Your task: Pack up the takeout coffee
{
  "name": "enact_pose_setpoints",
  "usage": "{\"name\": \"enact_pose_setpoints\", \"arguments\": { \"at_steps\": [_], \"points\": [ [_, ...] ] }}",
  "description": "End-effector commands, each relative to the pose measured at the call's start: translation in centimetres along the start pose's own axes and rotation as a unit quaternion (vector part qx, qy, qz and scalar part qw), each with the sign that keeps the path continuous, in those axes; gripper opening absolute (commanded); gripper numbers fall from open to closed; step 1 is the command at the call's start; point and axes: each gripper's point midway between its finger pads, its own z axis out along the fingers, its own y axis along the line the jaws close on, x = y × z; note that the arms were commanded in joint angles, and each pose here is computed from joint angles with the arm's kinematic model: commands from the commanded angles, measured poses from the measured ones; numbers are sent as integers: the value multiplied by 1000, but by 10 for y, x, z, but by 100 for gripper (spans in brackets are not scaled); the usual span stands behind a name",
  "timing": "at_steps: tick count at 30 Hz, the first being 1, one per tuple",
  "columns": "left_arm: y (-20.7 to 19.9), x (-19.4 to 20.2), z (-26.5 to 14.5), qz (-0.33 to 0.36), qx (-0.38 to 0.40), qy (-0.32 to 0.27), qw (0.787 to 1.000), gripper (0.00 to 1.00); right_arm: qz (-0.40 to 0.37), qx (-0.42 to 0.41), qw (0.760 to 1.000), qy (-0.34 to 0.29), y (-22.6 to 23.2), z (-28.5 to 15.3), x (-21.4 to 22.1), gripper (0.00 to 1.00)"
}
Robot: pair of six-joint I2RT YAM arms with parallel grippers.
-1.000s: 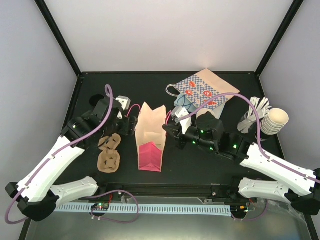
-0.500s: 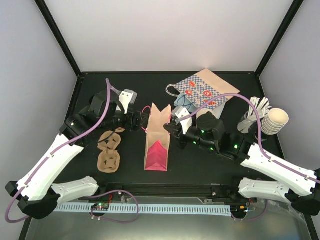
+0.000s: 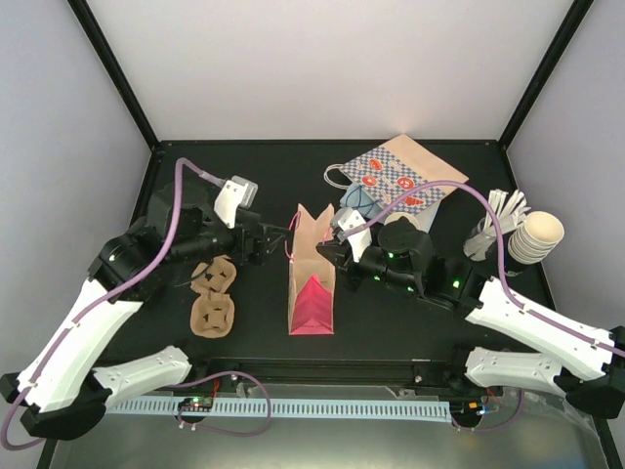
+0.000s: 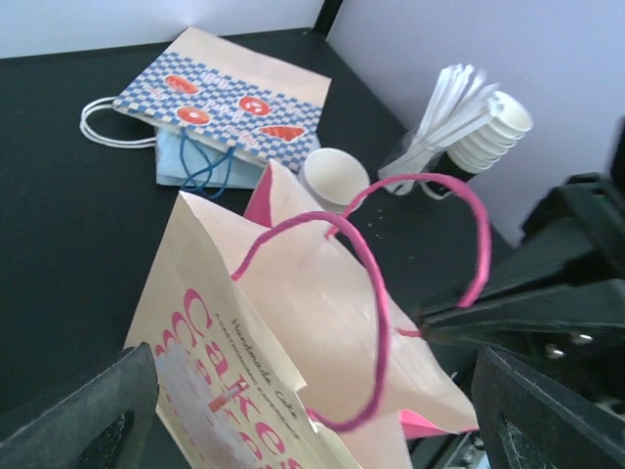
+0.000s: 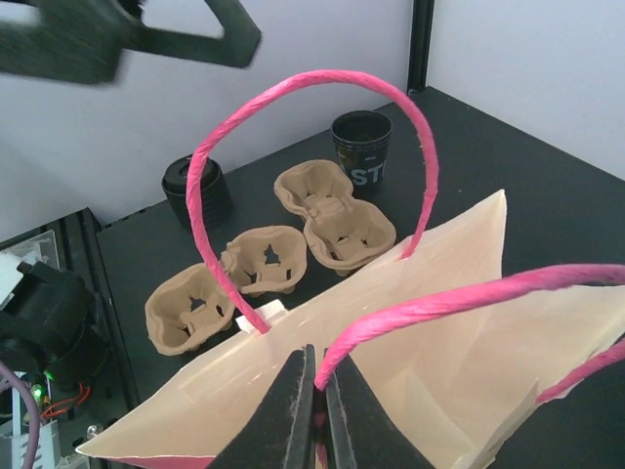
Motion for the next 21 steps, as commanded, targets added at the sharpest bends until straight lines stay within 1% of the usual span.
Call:
{"name": "enact_pose_setpoints", "arguments": {
  "at_steps": [1,4,8,10,16,19,21],
  "points": [
    [-23,-6,-26,-13,53,-18,998,91,-9,-15,1000,-21,7,-2,-17,7],
    [-27,-1,-26,-32,68,-14,997,91,-8,-17,1000,-23,8,-2,-17,7],
    [-27,16,-13,-67,78,18,995,88,-7,-19,1000,-22,8,-2,-17,7],
    [-28,21,-9,-75,80,24,994,86,-7,-18,1000,-23,8,-2,-16,8],
    [-32,15,-2,-77,85,7,993,81,-6,-23,999,-21,9,1,-14,7],
    [-25,12,4,-76,65,0,995,80,-6,-24,999,-21,10,3,-13,7],
    [-18,11,10,-76,47,0,996,77,-7,-24,999,-20,10,3,-14,7]
  ]
}}
